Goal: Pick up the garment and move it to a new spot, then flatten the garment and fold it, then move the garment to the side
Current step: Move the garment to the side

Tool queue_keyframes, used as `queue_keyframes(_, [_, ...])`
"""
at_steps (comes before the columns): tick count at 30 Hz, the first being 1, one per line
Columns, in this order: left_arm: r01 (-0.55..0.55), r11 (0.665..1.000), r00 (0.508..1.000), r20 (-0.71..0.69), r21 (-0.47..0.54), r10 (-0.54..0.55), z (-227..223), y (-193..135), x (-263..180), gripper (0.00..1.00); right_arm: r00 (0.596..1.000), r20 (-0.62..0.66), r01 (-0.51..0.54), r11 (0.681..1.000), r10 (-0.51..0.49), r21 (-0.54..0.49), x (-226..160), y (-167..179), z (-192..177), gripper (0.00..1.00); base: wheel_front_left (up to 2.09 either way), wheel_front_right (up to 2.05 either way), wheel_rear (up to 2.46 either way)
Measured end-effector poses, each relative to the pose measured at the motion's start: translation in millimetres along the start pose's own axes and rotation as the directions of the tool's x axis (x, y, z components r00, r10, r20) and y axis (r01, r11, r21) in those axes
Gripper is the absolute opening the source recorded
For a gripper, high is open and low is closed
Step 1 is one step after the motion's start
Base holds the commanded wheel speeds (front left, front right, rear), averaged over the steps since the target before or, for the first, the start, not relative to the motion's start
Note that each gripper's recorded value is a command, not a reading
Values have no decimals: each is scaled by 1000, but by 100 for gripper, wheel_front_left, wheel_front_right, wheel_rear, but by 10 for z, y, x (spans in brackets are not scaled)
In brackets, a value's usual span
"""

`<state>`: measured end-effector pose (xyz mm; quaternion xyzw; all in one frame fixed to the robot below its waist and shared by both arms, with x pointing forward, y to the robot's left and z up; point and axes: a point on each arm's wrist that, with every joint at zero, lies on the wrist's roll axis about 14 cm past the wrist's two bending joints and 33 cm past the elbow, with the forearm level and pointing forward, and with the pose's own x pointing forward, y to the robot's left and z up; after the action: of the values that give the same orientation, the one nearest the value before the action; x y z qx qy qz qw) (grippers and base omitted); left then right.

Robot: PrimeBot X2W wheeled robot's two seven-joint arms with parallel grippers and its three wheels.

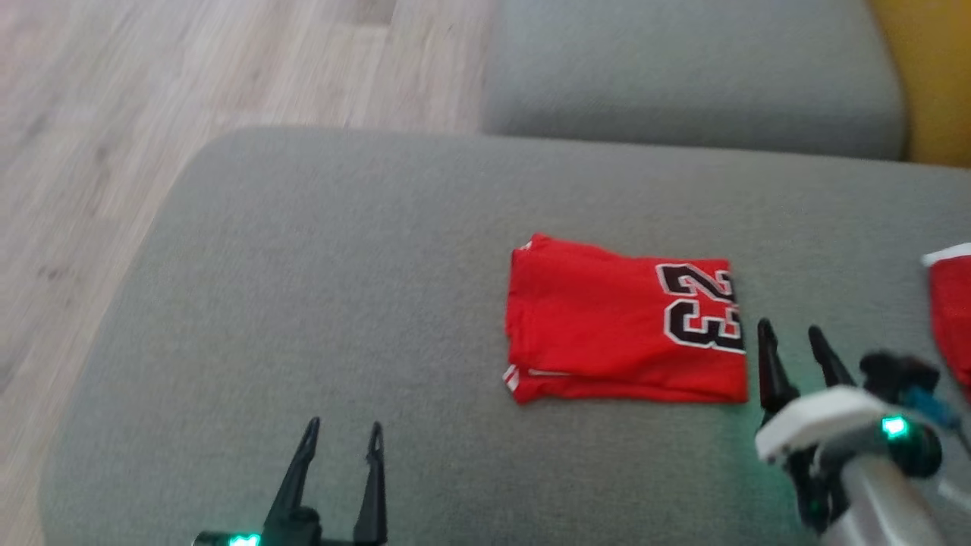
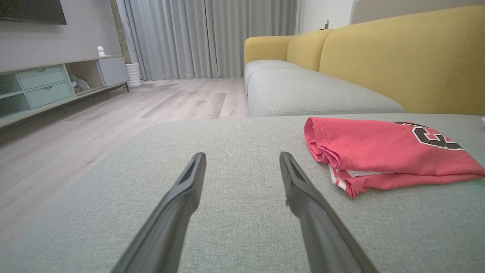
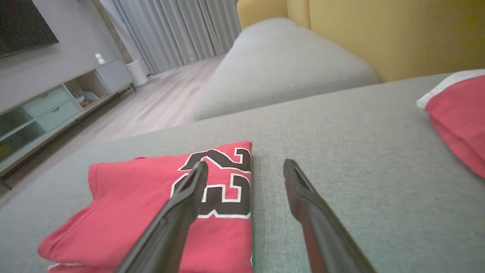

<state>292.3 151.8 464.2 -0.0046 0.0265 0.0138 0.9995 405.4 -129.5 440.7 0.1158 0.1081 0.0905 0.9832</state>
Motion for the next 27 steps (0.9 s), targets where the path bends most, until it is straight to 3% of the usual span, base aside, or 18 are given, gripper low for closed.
queue_keyframes(4, [-3,1000,1000,-20,-6,2,-38,-6,48,100,988,-153,3,1000,-2,1,301,-18,-199,100,0,0,0])
queue_keyframes(10, [-35,999,999,-41,-9,34,-70,83,164,100,958,-285,14,1000,-11,7,595,-23,-464,100,0,0,0])
queue_keyframes(12, [-41,999,998,-46,-10,41,-78,101,186,100,941,-337,21,1000,-16,11,616,-21,-598,42,0,0,0])
queue_keyframes(13, [-42,999,998,-47,-8,42,-81,106,194,100,934,-356,23,1000,-17,13,618,-15,-651,28,0,0,0])
queue_keyframes(14, [-43,999,998,-46,-8,43,-78,109,202,100,931,-365,20,1000,-14,12,628,4,-671,2,0,0,0])
queue_keyframes(18, [-30,1000,999,-42,-8,30,-68,72,221,100,939,-345,18,1000,-14,11,640,34,-618,0,0,0,0])
queue_keyframes(21, [-6,1000,999,-35,-9,6,-51,4,242,100,944,-326,29,999,-42,-45,560,-111,-587,0,0,0,0])
queue_keyframes(27, [56,998,998,-21,-12,-56,-14,-169,324,100,944,-286,99,968,-165,-232,353,-825,-321,0,0,0,0])
